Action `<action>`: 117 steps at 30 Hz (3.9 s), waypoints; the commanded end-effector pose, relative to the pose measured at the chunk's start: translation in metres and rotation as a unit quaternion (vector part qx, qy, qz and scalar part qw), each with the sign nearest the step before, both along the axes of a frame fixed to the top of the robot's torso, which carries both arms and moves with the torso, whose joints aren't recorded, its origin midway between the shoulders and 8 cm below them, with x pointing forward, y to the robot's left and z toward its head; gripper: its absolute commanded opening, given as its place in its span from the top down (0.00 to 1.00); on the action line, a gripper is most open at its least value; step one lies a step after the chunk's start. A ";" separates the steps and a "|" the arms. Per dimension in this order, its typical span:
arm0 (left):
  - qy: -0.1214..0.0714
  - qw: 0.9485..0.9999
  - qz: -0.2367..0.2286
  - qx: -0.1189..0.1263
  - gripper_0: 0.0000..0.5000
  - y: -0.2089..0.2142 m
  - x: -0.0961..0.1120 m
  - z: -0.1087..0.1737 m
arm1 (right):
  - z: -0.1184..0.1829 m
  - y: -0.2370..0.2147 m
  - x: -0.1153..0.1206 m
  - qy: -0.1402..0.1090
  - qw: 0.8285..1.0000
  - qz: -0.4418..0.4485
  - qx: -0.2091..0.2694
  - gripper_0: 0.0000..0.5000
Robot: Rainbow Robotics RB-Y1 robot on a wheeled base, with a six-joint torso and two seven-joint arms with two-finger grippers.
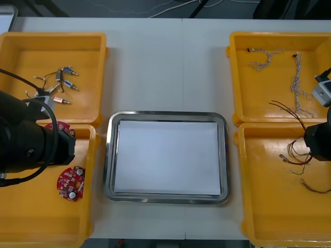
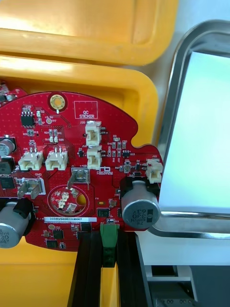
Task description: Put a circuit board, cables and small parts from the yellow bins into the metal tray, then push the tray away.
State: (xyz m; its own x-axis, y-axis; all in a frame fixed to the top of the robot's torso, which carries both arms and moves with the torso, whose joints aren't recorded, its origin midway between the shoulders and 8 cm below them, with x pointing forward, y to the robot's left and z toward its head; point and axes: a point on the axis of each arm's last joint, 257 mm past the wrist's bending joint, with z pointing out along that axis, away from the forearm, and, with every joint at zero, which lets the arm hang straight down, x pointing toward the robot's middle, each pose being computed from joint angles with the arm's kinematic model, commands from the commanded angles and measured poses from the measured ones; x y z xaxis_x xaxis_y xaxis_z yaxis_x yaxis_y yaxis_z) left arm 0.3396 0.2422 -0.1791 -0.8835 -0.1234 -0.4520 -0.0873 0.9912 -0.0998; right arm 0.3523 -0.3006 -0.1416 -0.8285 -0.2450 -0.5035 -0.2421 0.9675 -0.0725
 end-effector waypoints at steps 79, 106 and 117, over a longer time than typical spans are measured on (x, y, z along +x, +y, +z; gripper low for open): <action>0.012 0.992 -0.110 0.058 1.00 -0.172 0.017 -0.064 | 0.008 -0.002 0.002 -0.004 1.000 -0.012 -0.005 1.00; 0.014 0.991 -0.108 0.076 1.00 -0.183 0.035 -0.102 | 0.008 -0.002 0.002 -0.004 1.000 -0.012 -0.005 1.00; 0.011 0.991 -0.109 0.080 1.00 -0.180 0.036 -0.110 | 0.008 -0.002 0.002 -0.004 1.000 -0.012 -0.005 1.00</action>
State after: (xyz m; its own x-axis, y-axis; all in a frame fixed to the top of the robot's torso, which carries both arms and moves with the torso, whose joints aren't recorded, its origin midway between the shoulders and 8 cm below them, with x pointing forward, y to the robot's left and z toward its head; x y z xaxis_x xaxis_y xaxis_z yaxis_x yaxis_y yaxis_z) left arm 0.3726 0.0785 -0.2955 -0.9060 0.1476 -0.3968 0.1269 0.9888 0.0781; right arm 0.3523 -0.3005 -0.1416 -0.8285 -0.2451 -0.5035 -0.2421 0.9675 -0.0724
